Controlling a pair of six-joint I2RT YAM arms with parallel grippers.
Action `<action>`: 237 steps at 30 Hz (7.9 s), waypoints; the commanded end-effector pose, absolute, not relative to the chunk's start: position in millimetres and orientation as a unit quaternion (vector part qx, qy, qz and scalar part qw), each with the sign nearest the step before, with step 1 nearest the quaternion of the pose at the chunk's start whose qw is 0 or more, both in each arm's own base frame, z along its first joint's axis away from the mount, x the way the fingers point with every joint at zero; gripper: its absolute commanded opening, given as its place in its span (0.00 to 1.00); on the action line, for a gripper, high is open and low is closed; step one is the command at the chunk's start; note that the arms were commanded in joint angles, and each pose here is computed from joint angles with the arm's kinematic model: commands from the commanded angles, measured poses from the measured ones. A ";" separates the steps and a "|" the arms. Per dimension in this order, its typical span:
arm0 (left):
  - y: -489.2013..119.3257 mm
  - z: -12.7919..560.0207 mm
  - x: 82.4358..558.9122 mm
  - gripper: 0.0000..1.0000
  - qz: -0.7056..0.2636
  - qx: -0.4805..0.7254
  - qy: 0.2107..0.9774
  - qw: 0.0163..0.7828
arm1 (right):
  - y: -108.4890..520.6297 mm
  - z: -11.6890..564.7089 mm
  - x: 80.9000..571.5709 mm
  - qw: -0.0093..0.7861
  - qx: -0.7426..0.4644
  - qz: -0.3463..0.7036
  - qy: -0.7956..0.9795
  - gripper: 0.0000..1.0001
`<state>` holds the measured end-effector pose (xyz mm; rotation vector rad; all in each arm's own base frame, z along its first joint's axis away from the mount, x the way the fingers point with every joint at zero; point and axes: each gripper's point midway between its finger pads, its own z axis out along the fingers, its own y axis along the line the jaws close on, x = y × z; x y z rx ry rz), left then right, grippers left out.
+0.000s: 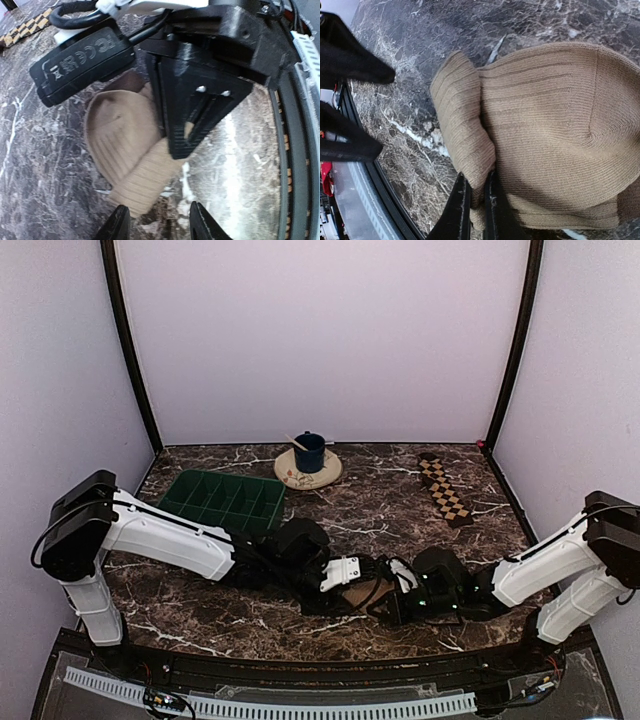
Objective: Roll the socks
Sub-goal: Roll the sock at the center of the board.
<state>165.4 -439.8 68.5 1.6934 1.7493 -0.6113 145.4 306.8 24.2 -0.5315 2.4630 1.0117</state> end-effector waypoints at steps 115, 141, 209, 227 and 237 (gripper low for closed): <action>-416.9 23.4 135.2 0.00 -0.259 0.623 0.735 -0.058 | 253.7 42.1 174.2 0.327 -0.234 0.205 0.892 0.43; -420.7 10.8 147.3 0.00 -0.270 0.619 0.733 -0.089 | 322.5 56.3 122.8 0.401 -0.456 0.119 0.786 0.42; -438.1 85.3 196.7 0.45 -0.248 0.605 0.681 0.330 | 296.0 36.6 151.3 0.282 -0.207 0.310 0.884 0.00; -460.4 60.6 183.5 0.47 -0.135 0.700 0.569 0.410 | 288.7 27.5 147.7 0.207 -0.138 0.382 0.890 0.00; -463.6 63.6 164.3 0.46 -0.092 0.735 0.488 0.462 | 286.2 27.8 148.5 0.192 -0.120 0.393 0.891 0.00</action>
